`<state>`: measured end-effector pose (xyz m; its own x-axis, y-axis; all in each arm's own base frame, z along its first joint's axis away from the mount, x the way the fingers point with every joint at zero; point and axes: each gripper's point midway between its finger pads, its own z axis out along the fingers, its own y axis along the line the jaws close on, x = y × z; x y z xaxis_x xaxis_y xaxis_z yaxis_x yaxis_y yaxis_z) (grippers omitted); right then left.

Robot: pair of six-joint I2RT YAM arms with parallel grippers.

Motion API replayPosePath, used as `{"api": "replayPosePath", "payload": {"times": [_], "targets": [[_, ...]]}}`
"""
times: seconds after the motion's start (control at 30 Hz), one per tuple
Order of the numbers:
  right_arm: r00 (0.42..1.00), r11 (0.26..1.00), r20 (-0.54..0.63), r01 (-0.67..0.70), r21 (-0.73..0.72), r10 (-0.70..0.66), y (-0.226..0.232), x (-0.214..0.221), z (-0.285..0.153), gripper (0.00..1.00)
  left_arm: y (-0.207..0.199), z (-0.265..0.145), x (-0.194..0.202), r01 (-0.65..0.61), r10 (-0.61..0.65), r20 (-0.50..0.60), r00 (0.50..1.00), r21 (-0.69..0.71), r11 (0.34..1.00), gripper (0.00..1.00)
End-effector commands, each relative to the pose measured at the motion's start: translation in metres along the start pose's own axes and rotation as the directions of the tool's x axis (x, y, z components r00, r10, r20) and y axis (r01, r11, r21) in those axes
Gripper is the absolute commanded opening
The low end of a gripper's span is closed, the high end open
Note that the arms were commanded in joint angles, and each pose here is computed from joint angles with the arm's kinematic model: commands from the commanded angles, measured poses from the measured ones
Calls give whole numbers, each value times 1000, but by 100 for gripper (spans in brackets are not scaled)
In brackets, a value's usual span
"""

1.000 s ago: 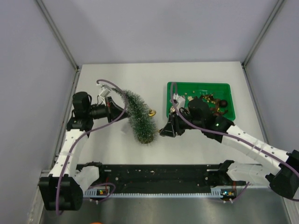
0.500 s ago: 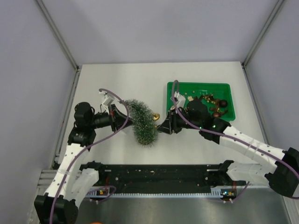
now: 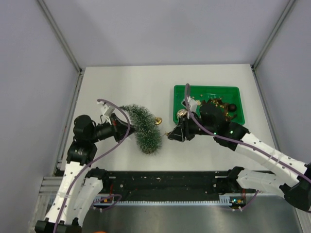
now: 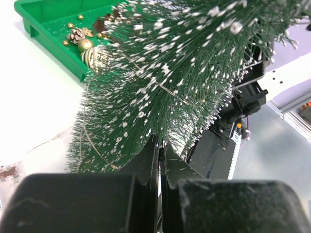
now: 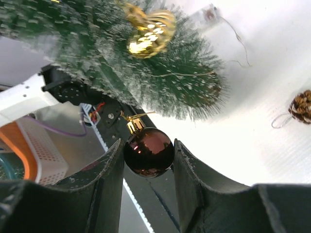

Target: Decorate the small christmas tree

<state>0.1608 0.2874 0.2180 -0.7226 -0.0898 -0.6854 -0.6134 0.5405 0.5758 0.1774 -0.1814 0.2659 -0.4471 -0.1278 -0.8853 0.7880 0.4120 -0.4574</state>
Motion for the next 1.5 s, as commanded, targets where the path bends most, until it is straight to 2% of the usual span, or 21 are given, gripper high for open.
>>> {"api": "replayPosePath", "payload": {"times": [0.0,0.17,0.33,0.7,1.07,1.47], "targets": [[992,992,99,92,-85,-84,44,-43,-28,17,3,-5,0,-17,20,41,999,-54,998,0],[977,983,156,162,-86,-148,65,-83,-34,17,-1,-7,2,-2,5,57,998,-55,999,0],[972,978,147,194,-77,-181,69,-100,-23,17,-3,-8,2,6,-2,74,997,-53,999,0],[975,971,87,213,-107,-204,80,-88,-18,17,-5,-5,0,3,1,96,995,-41,999,0],[961,950,102,271,-155,-258,108,-93,-30,17,-7,-5,-3,-11,15,106,994,-35,999,0],[955,943,94,292,-156,-281,110,-97,-24,17,-14,-4,2,-22,22,89,996,3,1000,0]]}}
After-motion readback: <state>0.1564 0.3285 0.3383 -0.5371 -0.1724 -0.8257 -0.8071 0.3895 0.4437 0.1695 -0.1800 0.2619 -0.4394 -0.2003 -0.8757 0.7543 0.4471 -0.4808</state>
